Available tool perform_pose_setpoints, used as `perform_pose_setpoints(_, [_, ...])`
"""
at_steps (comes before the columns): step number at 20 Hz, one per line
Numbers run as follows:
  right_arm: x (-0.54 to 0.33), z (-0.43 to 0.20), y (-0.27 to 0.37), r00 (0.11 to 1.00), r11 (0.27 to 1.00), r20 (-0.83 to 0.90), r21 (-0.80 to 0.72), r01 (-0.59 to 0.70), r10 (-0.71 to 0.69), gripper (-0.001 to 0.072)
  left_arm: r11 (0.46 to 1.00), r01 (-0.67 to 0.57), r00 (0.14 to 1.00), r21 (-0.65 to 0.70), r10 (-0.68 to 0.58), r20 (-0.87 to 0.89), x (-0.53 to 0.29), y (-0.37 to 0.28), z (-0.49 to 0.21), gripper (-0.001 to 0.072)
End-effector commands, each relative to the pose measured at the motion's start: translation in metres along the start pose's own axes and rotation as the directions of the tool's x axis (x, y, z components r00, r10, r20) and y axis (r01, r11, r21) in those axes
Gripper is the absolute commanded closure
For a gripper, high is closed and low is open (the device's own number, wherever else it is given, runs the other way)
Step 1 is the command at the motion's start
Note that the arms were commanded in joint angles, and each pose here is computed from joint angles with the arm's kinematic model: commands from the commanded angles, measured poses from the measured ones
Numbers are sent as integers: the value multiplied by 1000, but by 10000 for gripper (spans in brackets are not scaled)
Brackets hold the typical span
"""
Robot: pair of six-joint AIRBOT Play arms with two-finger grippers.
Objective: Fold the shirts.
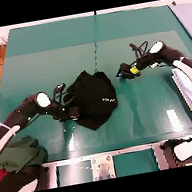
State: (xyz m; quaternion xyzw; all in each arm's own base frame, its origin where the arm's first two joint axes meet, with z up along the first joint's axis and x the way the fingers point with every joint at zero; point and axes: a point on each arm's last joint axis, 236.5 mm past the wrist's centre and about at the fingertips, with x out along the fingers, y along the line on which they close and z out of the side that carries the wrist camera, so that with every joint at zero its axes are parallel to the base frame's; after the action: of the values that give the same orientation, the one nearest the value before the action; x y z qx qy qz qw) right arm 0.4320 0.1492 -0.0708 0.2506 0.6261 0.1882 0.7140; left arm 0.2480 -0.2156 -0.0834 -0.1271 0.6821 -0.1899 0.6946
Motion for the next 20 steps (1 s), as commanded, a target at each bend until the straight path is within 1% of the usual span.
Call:
perform_pose_setpoints(1, [36,4,14,998,998,-38,-20,-57,56,316,1000,10,999,18,-10,37,9,3,3,663])
perform_pose_setpoints(2, [43,3,18,997,998,-52,-33,-58,56,316,1000,9,1000,21,-10,29,9,4,2,686])
perform_pose_setpoints(5, [62,-6,28,994,995,-89,-75,-63,56,316,999,-6,1000,32,6,23,8,8,1,686])
perform_pose_setpoints(6, [67,-10,30,993,995,-103,-80,-64,56,327,999,-10,1000,35,9,23,8,9,1,686])
perform_pose_setpoints(7, [71,-13,33,992,994,-113,-79,-70,61,376,999,-17,1000,42,17,24,8,11,1,687])
perform_pose_setpoints(8, [73,-14,37,991,994,-111,-77,-79,70,459,998,-26,999,50,25,23,8,12,1,686])
perform_pose_setpoints(9, [73,-12,40,991,993,-105,-82,-86,77,617,998,-31,999,58,30,18,6,12,1,687])
perform_pose_setpoints(10, [70,-7,42,992,992,-95,-87,-87,79,697,997,-37,999,71,37,8,3,12,1,687])
perform_pose_setpoints(14, [30,23,41,995,991,-25,-91,-103,101,699,980,-117,993,159,120,-11,-19,20,10,688])
perform_pose_setpoints(17, [-27,39,32,995,991,55,-111,-74,81,699,989,-118,993,87,117,17,-44,39,30,687])
perform_pose_setpoints(19, [-72,44,36,990,990,108,-120,-76,89,699,993,-115,991,33,112,68,-66,57,46,687])
perform_pose_setpoints(20, [-88,43,39,988,989,126,-131,-76,93,699,995,-93,992,22,90,93,-73,59,53,687])
